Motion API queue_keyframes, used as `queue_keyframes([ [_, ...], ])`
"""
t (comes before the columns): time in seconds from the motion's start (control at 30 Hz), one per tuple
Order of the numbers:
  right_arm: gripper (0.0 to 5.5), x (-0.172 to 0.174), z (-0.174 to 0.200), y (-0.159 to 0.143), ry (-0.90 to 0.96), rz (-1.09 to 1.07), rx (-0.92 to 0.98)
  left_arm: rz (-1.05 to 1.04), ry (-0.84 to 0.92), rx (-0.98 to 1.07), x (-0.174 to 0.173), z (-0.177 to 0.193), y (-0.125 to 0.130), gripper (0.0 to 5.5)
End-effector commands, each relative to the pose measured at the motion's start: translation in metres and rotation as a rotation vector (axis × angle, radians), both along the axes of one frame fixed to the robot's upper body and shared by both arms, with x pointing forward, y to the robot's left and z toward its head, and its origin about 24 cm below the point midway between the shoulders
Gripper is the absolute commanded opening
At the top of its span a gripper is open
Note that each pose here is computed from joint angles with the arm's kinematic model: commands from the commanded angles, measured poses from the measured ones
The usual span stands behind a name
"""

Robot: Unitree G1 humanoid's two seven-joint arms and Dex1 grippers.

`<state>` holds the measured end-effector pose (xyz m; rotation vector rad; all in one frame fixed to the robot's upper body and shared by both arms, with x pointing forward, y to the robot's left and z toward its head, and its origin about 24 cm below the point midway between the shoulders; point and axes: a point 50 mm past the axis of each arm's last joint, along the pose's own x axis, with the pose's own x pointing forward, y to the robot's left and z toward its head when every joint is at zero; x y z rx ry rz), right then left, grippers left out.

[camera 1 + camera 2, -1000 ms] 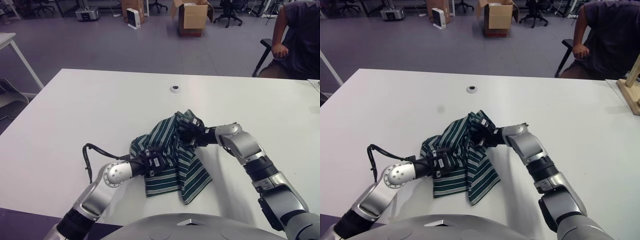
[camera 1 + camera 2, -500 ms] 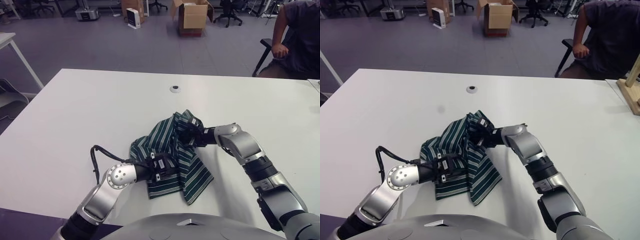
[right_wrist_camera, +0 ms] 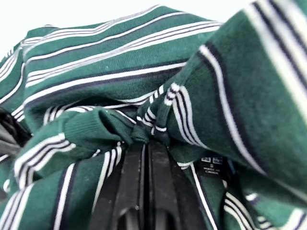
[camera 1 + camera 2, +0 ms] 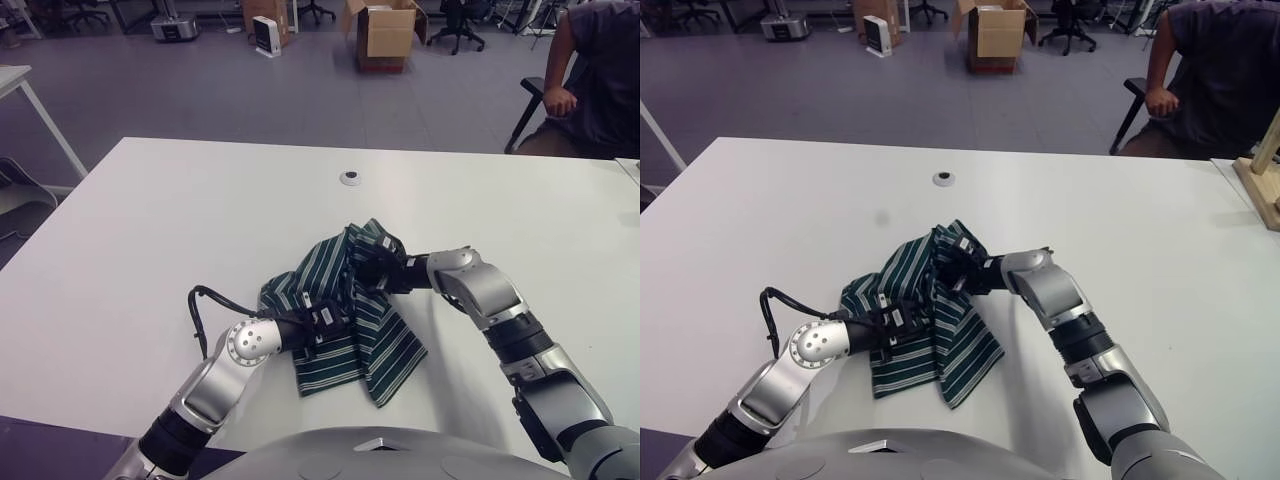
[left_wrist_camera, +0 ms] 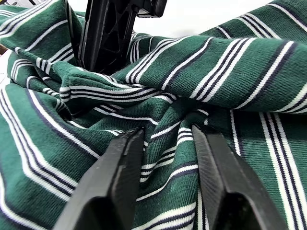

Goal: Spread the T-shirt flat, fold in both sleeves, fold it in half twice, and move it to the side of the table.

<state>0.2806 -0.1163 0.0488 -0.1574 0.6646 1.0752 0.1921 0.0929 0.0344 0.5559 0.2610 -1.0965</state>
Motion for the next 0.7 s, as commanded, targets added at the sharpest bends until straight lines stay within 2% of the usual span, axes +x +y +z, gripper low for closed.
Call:
queue_keyframes([
  [0.03, 0.00, -0.001, 0.000, 0.001, 0.005, -0.005, 0.011, 0.016, -0.006, 0.021, 0.004, -0.004, 0.002, 1.09],
  [0.23, 0.00, 0.001, 0.004, -0.007, -0.003, -0.017, 0.012, 0.047, 0.002, -0.036, 0.005, 0.002, 0.009, 0.09],
  [0.5, 0.00, 0.019, 0.055, -0.043, -0.126, -0.029, 0.099, 0.077, 0.033, -0.275, 0.011, 0.059, 0.041, 0.01],
  [0.7, 0.00, 0.035, 0.106, -0.081, -0.274, -0.053, 0.147, 0.104, 0.007, -0.225, 0.025, 0.084, 0.086, 0.00],
])
